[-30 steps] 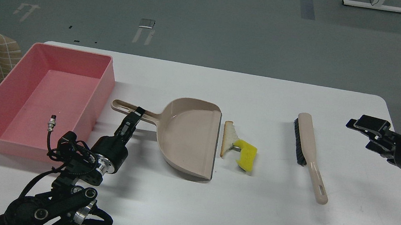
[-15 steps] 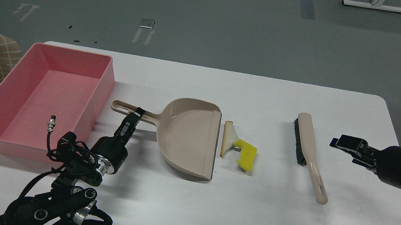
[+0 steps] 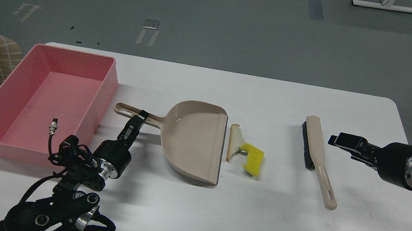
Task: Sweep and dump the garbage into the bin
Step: 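Lower the right gripper toward the wooden brush handle, then grasp the wooden brush handle with the right gripper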
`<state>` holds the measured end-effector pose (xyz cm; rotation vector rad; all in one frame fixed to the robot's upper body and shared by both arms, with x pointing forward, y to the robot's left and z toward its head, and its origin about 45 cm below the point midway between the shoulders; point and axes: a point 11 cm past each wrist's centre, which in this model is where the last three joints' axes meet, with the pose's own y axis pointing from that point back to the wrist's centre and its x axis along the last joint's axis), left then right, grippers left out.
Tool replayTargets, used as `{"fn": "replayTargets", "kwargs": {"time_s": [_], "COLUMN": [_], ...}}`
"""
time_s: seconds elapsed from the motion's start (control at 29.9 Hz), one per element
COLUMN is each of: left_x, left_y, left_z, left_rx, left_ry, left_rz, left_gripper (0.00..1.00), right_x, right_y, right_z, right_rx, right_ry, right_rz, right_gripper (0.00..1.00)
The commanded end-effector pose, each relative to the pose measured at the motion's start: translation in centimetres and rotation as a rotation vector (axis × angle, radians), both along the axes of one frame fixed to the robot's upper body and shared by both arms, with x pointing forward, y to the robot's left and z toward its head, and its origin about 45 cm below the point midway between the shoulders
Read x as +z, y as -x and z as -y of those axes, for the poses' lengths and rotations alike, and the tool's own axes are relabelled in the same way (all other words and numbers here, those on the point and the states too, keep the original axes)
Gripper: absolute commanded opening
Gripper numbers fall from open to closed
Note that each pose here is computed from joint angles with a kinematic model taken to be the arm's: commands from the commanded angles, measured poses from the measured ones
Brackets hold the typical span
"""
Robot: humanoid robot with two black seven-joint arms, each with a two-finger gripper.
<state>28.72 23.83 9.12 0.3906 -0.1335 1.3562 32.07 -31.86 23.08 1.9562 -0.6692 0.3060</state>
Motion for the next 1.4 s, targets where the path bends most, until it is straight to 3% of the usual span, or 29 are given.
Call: {"fn": "replayTargets", "kwargs": {"time_s": [0.0,0.3,0.63,1.37], "left_x": [0.0,-0.2,-0.2,-0.3], "left_y": [0.0,0.2,0.2,0.3], "left_z": [0.0,0.0,-0.1,0.1], "left_rx": [0.0,0.001,0.002,0.002], "left_ry": [0.0,0.0,-0.001,0.003], "left_rz": [-0.001,-0.005,-0.007,-0.008], "left_gripper": [0.0,0.0,0.0,0.0], "right_x": [-0.9,-1.9,-3.7,-4.7], "right_y": [0.5,1.1,2.3,2.5], "right_z": [0.0,0.2,-0.1,-1.3], "right_rx": [0.009,0.025,0.056,0.089], "right_ry": [0.025,0.066,0.098,0.102], "right_rz": [-0.028,-0.046,-0.095,-0.103], "right_gripper": [0.81,0.8,0.68,0.6]}}
